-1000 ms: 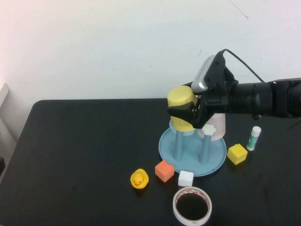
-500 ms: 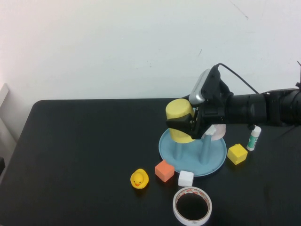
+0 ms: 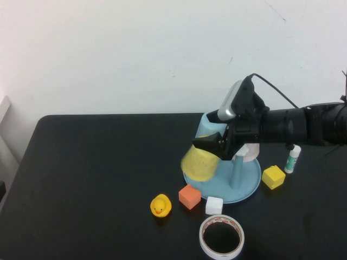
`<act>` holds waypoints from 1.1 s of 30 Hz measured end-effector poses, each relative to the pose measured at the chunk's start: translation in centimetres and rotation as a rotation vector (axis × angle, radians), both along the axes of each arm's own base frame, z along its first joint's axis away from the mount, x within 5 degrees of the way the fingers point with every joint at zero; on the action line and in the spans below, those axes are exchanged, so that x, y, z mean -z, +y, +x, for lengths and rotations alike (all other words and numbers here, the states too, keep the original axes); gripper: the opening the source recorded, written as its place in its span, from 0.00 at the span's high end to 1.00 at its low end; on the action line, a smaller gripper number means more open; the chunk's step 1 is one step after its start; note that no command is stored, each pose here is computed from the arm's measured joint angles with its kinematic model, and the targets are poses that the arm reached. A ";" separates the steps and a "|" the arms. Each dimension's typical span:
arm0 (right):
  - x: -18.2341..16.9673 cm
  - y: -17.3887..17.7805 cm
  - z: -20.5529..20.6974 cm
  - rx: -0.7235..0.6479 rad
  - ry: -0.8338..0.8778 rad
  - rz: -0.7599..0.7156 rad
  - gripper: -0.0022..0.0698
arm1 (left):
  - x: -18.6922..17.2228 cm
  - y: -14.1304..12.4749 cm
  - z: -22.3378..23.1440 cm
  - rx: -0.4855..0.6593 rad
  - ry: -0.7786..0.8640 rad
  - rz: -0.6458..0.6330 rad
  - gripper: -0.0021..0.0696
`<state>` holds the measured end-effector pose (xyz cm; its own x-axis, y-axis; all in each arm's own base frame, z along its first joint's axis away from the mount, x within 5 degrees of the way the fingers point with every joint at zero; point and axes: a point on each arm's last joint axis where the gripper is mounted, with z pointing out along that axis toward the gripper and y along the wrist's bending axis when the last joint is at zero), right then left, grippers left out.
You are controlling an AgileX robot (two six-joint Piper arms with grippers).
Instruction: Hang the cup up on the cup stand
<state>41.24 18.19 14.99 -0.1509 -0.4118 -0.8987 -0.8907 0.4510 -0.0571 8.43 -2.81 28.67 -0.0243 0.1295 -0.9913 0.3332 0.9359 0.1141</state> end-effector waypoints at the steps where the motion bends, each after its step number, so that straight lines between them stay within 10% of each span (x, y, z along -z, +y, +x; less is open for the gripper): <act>1: 0.0 0.0 0.0 0.001 0.000 -0.001 0.05 | 0.0 0.0 0.0 0.005 -0.001 -0.001 0.97; 9: -0.8 0.0 0.0 0.047 0.061 0.045 0.18 | -0.3 -0.7 -0.5 0.103 -0.014 -0.059 0.97; 19: -14.0 -4.2 -3.3 -0.038 -0.043 0.215 0.91 | 3.7 0.5 -2.1 0.152 0.003 -0.202 0.97; 33: -26.3 -7.3 -16.5 -0.232 -0.281 0.321 0.97 | 5.1 0.5 -2.6 0.206 0.000 -0.219 0.97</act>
